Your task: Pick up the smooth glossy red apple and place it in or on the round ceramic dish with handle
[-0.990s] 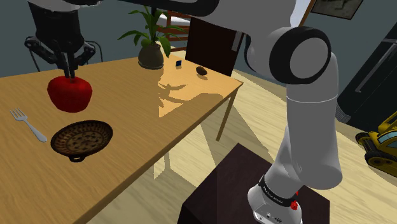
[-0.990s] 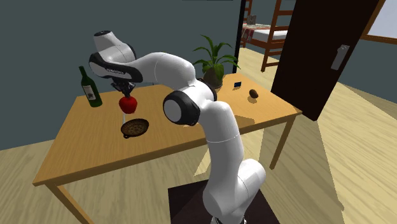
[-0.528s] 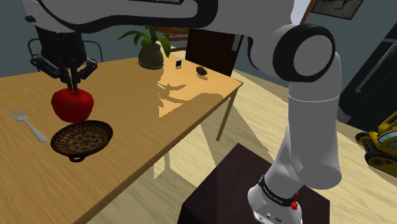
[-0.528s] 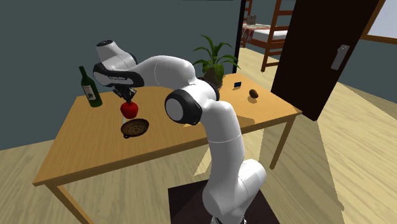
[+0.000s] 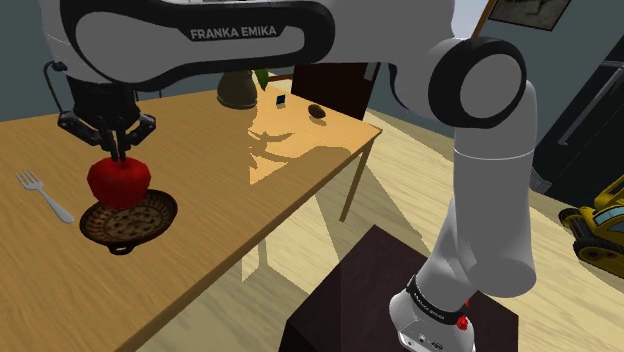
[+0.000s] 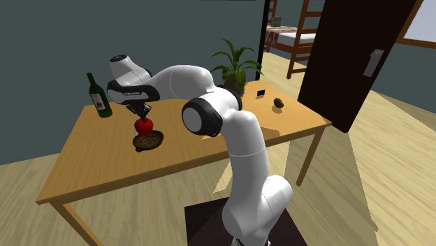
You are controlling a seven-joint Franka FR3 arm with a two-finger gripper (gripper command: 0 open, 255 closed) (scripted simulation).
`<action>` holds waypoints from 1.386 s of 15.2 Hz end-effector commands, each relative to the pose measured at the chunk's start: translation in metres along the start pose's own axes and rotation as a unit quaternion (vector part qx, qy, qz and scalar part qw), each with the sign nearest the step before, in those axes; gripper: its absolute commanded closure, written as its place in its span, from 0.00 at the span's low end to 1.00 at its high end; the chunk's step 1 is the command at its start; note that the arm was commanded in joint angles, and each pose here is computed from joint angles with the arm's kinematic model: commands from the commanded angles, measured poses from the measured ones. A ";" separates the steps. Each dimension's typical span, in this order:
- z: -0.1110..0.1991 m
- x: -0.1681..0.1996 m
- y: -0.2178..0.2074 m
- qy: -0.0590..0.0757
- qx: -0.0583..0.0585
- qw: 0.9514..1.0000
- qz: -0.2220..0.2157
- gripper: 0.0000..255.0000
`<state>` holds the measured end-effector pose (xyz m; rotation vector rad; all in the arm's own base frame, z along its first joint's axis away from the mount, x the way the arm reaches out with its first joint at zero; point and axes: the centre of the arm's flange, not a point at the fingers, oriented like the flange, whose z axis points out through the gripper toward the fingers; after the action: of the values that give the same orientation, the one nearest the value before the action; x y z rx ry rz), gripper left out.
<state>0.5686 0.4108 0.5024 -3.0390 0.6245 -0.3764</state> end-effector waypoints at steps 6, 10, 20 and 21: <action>0.023 -0.006 0.003 0.000 0.000 1.000 0.000 1.00; 0.023 -0.006 0.002 0.000 0.000 1.000 0.000 1.00; -0.017 -0.006 0.003 0.000 0.000 1.000 0.000 0.00; -0.027 -0.006 0.003 0.000 0.000 1.000 0.000 0.00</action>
<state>0.5614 0.4117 0.5170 -3.0375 0.6242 -0.3782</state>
